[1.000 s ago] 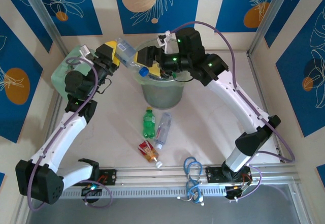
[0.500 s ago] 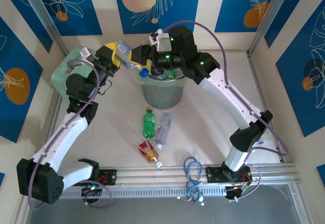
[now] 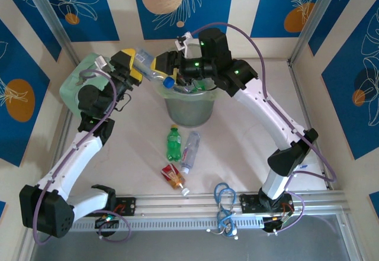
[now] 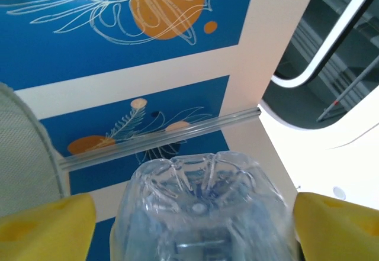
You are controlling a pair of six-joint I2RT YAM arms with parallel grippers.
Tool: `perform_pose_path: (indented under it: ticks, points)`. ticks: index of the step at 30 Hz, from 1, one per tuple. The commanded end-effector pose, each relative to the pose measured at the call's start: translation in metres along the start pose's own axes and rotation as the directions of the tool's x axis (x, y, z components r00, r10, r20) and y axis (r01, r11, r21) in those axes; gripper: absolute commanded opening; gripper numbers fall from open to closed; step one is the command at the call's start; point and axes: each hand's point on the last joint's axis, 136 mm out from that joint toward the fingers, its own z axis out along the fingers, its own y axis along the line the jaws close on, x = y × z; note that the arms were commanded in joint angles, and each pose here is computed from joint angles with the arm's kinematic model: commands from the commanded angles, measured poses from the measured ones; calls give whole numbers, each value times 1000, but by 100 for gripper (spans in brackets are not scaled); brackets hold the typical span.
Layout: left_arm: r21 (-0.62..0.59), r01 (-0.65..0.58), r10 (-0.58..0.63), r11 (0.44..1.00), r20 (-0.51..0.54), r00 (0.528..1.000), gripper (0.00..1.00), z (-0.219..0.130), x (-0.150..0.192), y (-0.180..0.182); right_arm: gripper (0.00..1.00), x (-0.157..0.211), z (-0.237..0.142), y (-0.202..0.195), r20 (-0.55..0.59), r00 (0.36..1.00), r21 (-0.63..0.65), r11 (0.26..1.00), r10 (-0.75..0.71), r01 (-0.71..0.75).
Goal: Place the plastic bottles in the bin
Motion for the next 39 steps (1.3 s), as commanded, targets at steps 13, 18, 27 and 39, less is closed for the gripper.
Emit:
perform_pose_path:
  ticks: [13, 18, 27, 39]
  points:
    - [-432, -302, 283, 850, -109, 953, 100, -43, -7, 41, 61, -53, -70, -59, 166, 986, 139, 989, 23, -47]
    - [-466, -311, 282, 828, -133, 950, 100, -54, -3, 54, 61, -81, -105, -95, 270, 963, 267, 962, -15, -60]
    - [-566, -338, 245, 752, -236, 940, 100, -84, 13, 95, 76, -120, -120, -156, 312, 946, 473, 878, -88, -74]
    - [-708, -359, 123, 608, -363, 924, 83, -136, 73, 180, 83, -129, -125, -151, 308, 942, 512, 858, -136, -43]
